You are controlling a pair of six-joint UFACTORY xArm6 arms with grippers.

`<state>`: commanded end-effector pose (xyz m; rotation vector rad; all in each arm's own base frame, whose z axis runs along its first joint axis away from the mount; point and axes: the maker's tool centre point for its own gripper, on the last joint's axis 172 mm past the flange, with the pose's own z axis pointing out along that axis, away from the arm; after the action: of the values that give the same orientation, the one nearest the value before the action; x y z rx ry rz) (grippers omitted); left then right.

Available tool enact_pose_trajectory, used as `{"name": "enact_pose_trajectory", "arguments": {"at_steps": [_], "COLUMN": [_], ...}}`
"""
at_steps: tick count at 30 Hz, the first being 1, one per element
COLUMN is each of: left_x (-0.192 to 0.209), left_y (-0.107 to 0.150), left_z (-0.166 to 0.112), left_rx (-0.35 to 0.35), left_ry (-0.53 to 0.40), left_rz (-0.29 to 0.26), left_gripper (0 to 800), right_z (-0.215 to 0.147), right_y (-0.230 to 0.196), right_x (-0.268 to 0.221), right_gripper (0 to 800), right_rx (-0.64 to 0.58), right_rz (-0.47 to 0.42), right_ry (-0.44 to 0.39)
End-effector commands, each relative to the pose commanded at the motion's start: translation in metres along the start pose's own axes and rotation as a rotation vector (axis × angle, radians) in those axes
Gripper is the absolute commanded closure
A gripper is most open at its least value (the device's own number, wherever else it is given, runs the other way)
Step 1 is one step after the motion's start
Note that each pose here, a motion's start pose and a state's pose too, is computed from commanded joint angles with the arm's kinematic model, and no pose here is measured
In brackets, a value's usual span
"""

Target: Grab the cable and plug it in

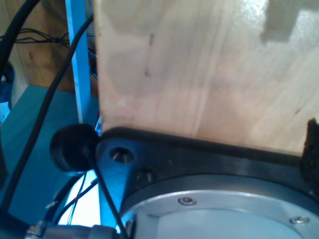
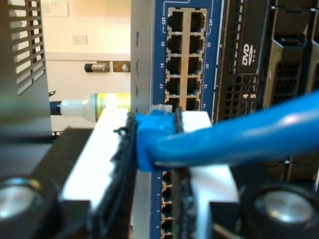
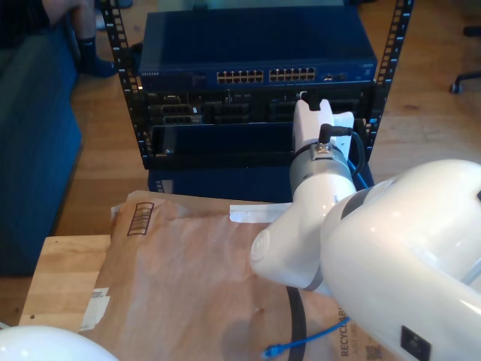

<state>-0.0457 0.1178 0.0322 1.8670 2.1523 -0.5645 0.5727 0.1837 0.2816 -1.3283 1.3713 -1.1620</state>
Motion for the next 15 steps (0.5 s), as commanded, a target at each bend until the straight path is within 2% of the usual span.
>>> {"name": "enact_pose_trajectory", "arguments": {"at_steps": [4, 10, 13, 15], "left_x": [0.000, 0.000, 0.000, 0.000], "left_y": [0.000, 0.000, 0.000, 0.000], "left_z": [0.000, 0.000, 0.000, 0.000], "left_rx": [-0.001, 0.000, 0.000, -0.001], "left_ry": [0.000, 0.000, 0.000, 0.000], "left_rz": [-0.001, 0.000, 0.000, -0.001], "left_gripper": [0, 0, 0, 0], "right_z": [0.010, 0.021, 0.033, 0.040], "right_y": [-0.005, -0.017, -0.024, -0.023], "right_x": [-0.005, -0.011, 0.007, 0.010], "right_gripper": [800, 800, 800, 800], "right_rx": [0.038, 0.104, 0.164, 0.180], "right_rz": [0.008, 0.091, 0.111, 0.118], "right_ry": [0.018, 0.036, 0.088, 0.094]}}
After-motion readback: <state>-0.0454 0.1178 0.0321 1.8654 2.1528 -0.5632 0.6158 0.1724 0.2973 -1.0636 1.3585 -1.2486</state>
